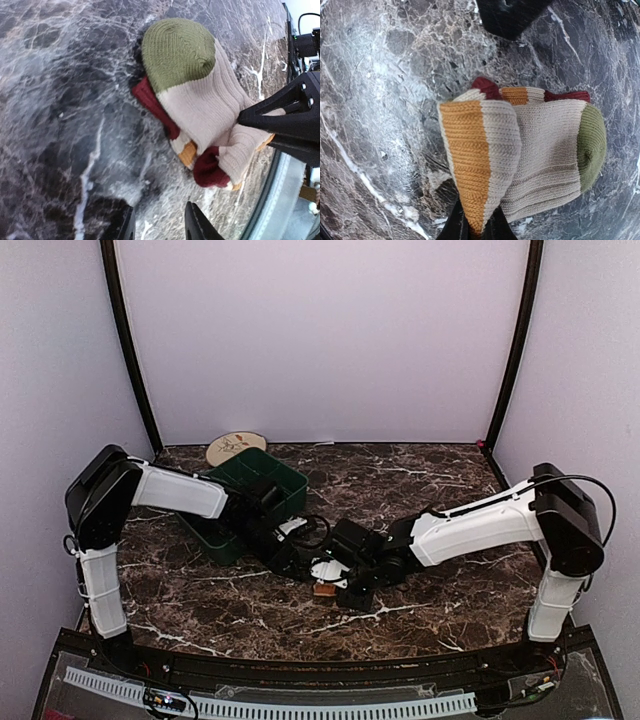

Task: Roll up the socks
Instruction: Roll the sock at the center of the board.

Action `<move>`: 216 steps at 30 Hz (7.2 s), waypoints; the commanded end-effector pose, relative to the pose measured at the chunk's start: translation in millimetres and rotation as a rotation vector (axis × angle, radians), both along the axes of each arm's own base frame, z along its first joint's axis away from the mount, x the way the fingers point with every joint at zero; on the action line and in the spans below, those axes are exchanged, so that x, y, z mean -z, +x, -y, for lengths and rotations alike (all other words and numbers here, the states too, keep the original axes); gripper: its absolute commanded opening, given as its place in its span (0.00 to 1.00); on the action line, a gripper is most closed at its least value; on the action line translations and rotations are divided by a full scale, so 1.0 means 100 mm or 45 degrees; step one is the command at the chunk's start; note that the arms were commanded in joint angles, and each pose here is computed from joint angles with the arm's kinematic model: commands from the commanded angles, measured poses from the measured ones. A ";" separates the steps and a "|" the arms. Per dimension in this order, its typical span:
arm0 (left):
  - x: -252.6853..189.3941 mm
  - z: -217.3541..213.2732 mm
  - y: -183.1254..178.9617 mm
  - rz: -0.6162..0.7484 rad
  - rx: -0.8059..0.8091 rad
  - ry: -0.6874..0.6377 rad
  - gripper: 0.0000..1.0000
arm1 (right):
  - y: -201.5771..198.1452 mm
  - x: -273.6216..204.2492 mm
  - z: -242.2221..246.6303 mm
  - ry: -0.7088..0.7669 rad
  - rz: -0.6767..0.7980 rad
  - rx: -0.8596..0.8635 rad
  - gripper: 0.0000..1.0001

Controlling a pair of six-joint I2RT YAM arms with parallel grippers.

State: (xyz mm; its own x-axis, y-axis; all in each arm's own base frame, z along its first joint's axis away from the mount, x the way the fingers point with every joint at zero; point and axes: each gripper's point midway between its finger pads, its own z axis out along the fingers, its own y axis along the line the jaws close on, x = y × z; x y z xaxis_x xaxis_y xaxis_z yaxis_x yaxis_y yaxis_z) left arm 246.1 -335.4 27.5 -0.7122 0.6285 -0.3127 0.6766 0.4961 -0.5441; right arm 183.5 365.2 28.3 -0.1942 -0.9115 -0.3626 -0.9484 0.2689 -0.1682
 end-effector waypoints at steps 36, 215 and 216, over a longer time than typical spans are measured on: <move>-0.45 0.19 -0.36 1.232 0.267 -0.170 0.47 | -0.14 0.00 -0.01 0.265 -1.215 0.271 0.04; 0.09 0.31 -0.25 -0.397 0.357 -0.193 0.13 | 0.31 0.14 -0.21 0.034 0.529 -0.094 0.48; 0.09 0.31 -0.24 -0.396 0.357 -0.195 0.13 | 0.30 0.16 -0.21 0.028 0.522 -0.095 0.46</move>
